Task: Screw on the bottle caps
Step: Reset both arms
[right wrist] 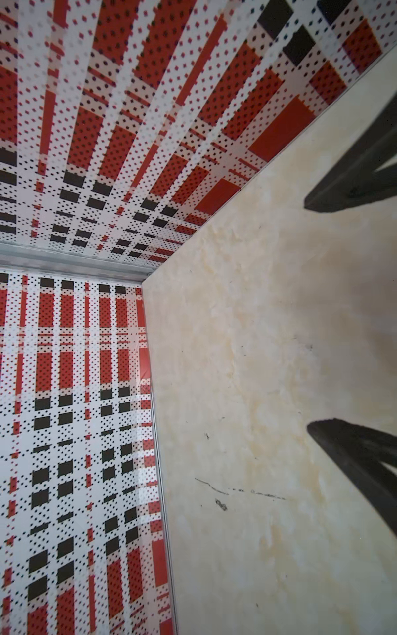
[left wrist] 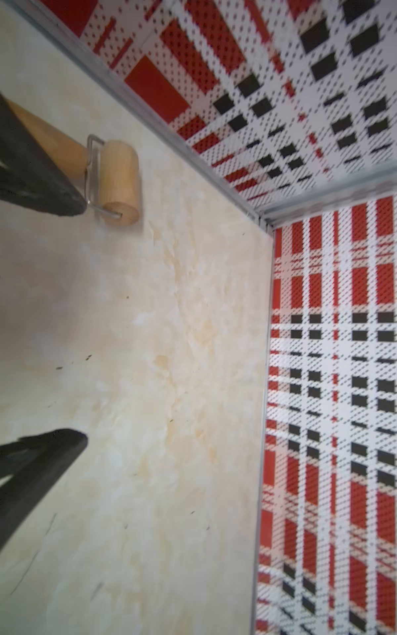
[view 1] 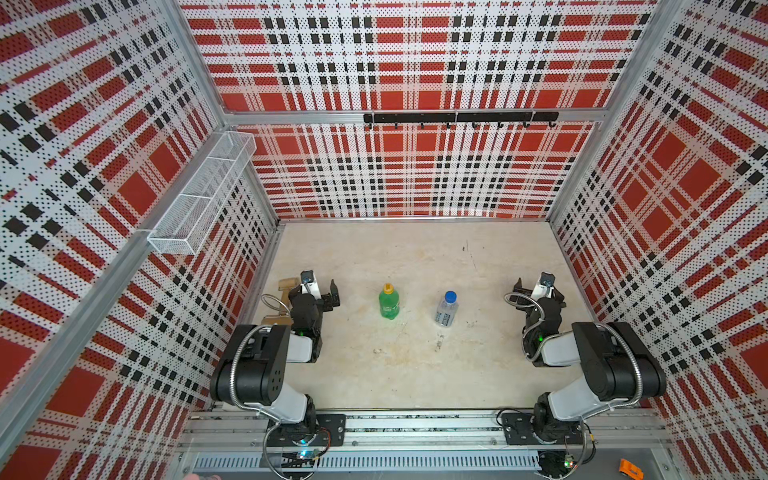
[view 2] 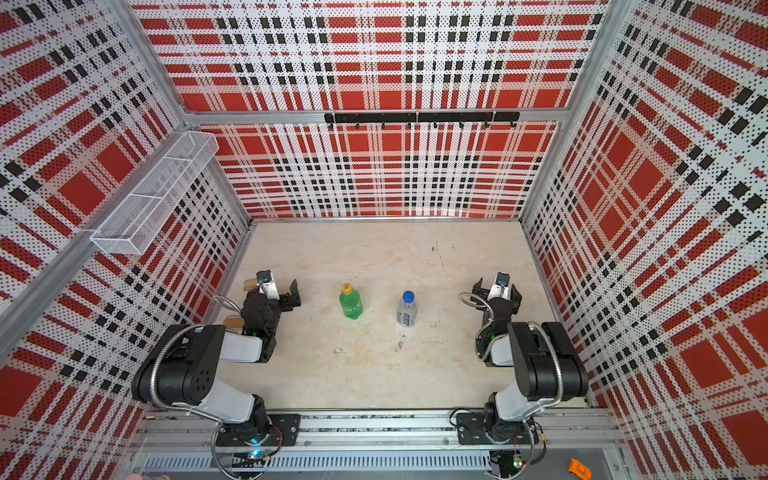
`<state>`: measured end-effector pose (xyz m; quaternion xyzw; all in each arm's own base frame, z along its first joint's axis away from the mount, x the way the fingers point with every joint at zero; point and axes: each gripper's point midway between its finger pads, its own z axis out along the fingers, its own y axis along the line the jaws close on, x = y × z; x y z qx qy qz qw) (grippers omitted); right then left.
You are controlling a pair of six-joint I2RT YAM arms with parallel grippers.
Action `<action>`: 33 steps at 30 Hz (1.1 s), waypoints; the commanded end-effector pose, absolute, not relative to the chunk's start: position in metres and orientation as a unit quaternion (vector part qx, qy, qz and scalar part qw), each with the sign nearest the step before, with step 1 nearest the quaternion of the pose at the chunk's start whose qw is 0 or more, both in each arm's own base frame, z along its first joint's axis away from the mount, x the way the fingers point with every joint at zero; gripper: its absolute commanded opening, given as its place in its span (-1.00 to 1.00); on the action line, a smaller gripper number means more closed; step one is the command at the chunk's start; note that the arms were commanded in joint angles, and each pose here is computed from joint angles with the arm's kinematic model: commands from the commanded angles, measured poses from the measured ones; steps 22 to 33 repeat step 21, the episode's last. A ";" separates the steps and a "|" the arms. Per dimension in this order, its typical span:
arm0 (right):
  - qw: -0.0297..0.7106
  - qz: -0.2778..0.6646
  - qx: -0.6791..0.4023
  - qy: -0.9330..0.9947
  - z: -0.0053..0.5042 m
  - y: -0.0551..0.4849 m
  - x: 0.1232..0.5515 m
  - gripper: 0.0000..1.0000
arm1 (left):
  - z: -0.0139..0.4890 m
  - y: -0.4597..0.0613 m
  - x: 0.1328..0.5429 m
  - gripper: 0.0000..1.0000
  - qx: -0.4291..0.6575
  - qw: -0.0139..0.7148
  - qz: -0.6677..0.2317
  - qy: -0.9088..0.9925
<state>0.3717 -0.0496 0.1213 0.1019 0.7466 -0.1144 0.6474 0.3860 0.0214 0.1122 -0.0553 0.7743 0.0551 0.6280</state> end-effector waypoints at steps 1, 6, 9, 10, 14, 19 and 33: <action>0.679 -0.091 0.098 0.721 0.141 -0.043 0.376 1.00 | 0.135 0.030 0.387 0.99 -0.087 0.662 0.084 0.740; 0.678 -0.091 0.091 0.724 0.141 -0.040 0.378 1.00 | 0.135 0.030 0.387 0.98 -0.087 0.662 0.084 0.739; 0.678 -0.092 0.090 0.724 0.141 -0.039 0.378 1.00 | 0.135 0.030 0.386 0.98 -0.087 0.662 0.084 0.740; 0.678 -0.091 0.089 0.724 0.141 -0.039 0.379 1.00 | 0.134 0.030 0.386 0.98 -0.087 0.662 0.084 0.740; 0.677 -0.092 0.090 0.725 0.141 -0.039 0.379 1.00 | 0.135 0.030 0.386 0.98 -0.087 0.662 0.083 0.740; 0.674 -0.090 0.091 0.727 0.139 -0.041 0.381 1.00 | 0.134 0.030 0.386 0.99 -0.087 0.662 0.083 0.740; 0.679 -0.086 0.087 0.724 0.141 -0.039 0.378 1.00 | 0.134 0.030 0.386 0.98 -0.087 0.662 0.083 0.740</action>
